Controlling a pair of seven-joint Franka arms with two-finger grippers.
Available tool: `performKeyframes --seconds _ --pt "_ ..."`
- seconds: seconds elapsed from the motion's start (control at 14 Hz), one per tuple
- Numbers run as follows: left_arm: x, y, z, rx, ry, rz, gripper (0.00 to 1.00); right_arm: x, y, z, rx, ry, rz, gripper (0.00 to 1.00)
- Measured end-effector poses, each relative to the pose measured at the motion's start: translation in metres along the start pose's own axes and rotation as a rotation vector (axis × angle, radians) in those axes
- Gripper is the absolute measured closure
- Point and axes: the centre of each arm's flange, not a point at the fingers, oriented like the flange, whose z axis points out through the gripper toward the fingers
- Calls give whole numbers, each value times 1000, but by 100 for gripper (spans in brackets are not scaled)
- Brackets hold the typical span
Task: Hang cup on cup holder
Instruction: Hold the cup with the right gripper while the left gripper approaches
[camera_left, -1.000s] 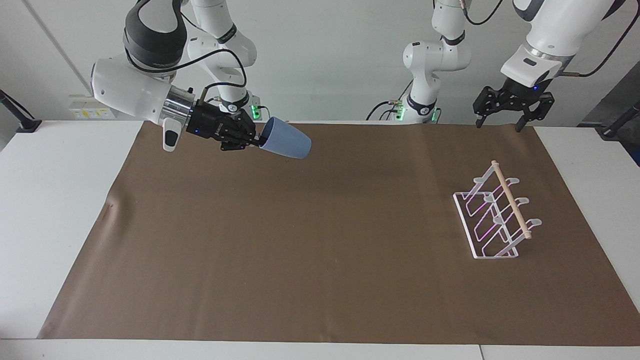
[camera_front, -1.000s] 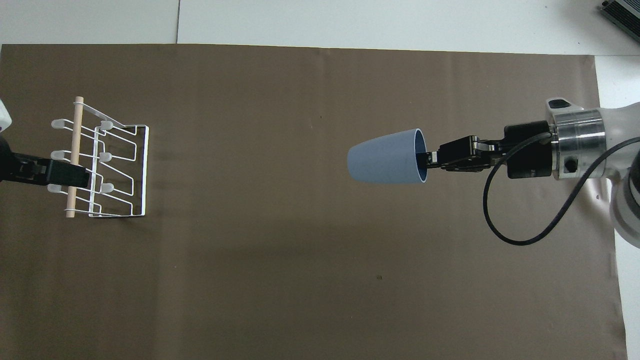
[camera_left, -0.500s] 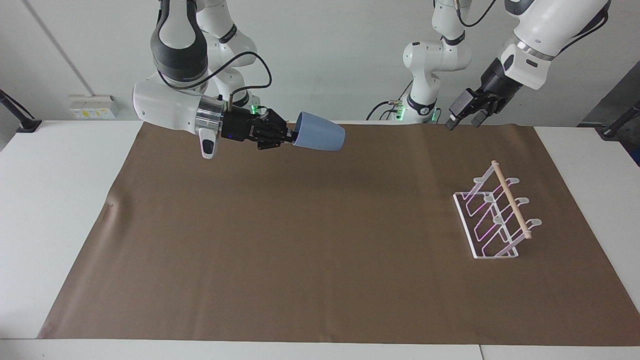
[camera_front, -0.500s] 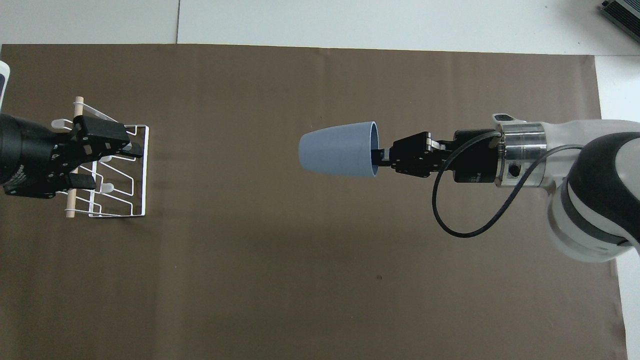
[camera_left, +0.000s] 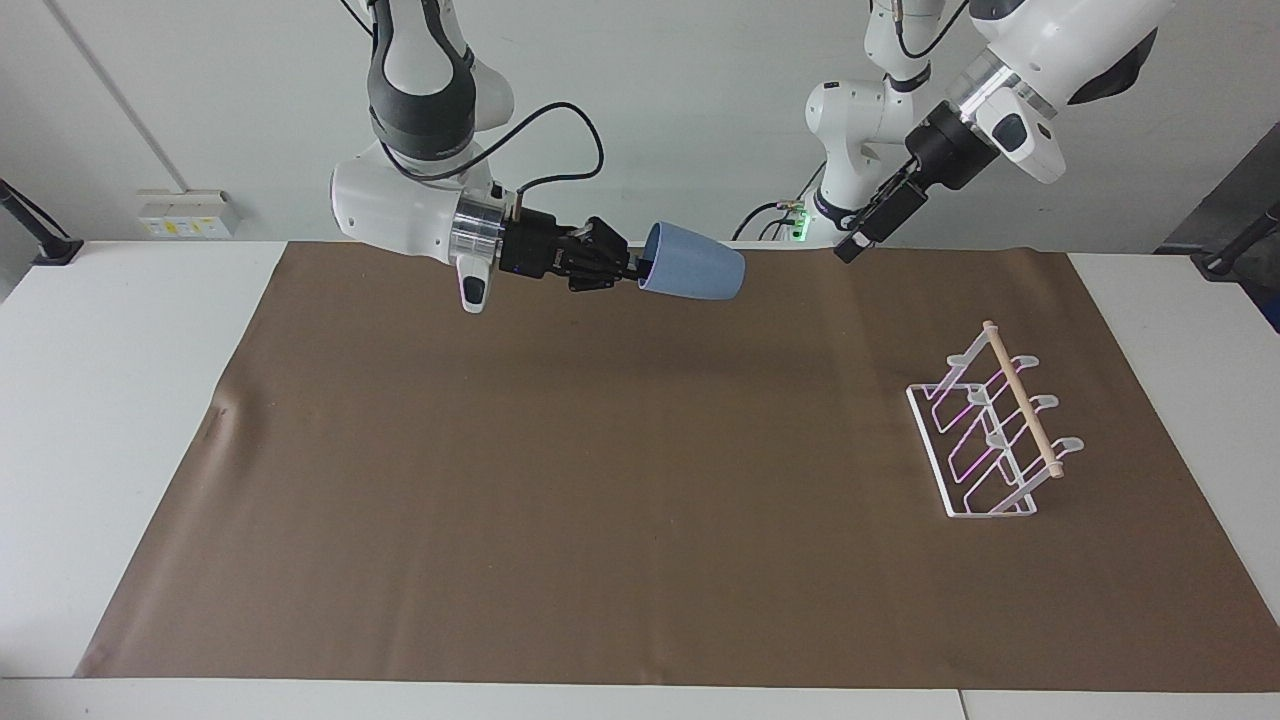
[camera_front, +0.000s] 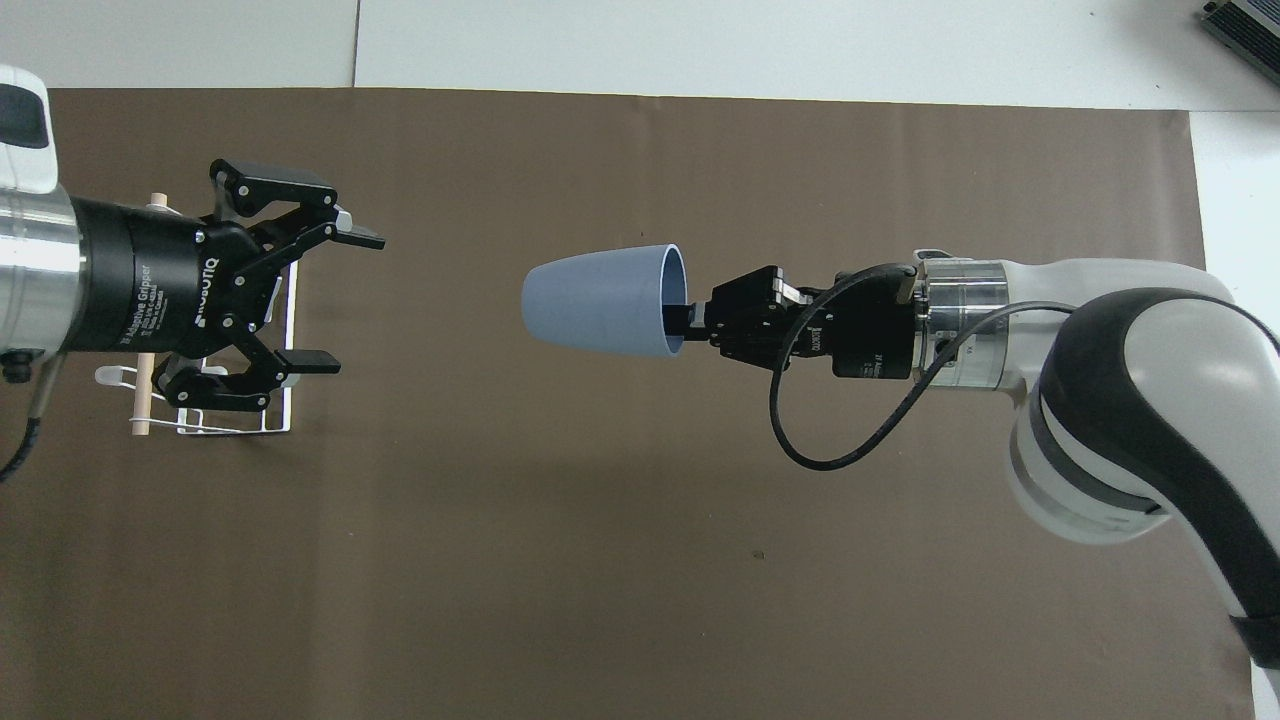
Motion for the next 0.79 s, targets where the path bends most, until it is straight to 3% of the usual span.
performKeyframes --seconds 0.14,0.36,0.79 --pt "-10 7 7 -33 -19 -159 0 -2 2 10 9 -15 17 96" --pt "-18 15 28 -19 -67 -397 0 2 12 18 15 -24 43 96" --pt "-20 25 62 0 -95 -653 0 1 14 22 107 -46 100 96"
